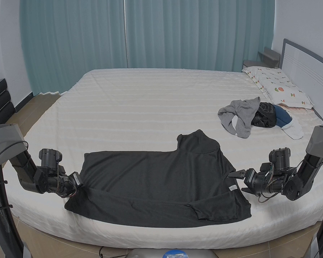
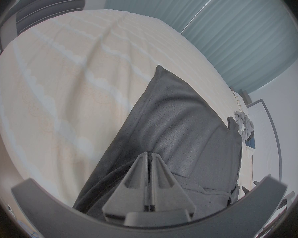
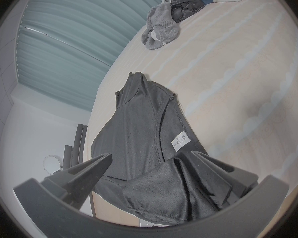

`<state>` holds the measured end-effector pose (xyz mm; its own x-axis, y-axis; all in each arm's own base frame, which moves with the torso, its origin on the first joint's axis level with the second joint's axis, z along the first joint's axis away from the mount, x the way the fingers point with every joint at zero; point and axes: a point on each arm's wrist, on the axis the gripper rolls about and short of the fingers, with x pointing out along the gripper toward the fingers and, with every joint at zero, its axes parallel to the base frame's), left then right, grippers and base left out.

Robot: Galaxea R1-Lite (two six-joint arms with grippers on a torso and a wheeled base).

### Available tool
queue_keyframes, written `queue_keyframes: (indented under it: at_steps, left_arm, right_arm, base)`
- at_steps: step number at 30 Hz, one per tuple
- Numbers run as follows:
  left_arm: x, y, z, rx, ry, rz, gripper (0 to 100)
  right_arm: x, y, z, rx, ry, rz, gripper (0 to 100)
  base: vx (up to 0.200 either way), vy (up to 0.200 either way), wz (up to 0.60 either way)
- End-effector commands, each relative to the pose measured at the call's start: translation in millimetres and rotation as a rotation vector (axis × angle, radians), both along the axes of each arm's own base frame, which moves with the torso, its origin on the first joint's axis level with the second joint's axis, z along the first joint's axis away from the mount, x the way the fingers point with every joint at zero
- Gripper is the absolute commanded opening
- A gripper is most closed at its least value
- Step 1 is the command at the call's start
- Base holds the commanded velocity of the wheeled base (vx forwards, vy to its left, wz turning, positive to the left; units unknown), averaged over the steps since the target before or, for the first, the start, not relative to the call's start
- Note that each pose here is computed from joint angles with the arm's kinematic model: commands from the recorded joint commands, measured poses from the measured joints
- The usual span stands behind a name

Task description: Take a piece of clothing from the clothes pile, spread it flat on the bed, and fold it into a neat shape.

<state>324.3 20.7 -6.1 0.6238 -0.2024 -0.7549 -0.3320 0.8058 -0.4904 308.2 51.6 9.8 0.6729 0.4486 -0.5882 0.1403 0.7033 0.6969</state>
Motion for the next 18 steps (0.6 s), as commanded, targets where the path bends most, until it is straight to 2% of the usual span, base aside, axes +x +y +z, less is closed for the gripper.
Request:
queue_keyframes:
  at_steps: [1,9,18]
  left_arm:
    - [-8,2,10,0.003,-0.013,0.009,0]
    - [-20,2,29,-0.001,-0.052,0.022,0]
    - [-22,1,31,-0.001,-0.049,0.019,0]
  right_arm:
    - [0,0,0,0.0,-0.001,0.0,100]
    - [1,6,-1,-0.034,-0.024,0.051,100]
    - [6,13,-23,-0.088,-0.094,0.12,100]
  base:
    - [0.0,0.0,0.0]
    - [0.0,0.0,0.0]
    - [0.0,0.0,0.0]
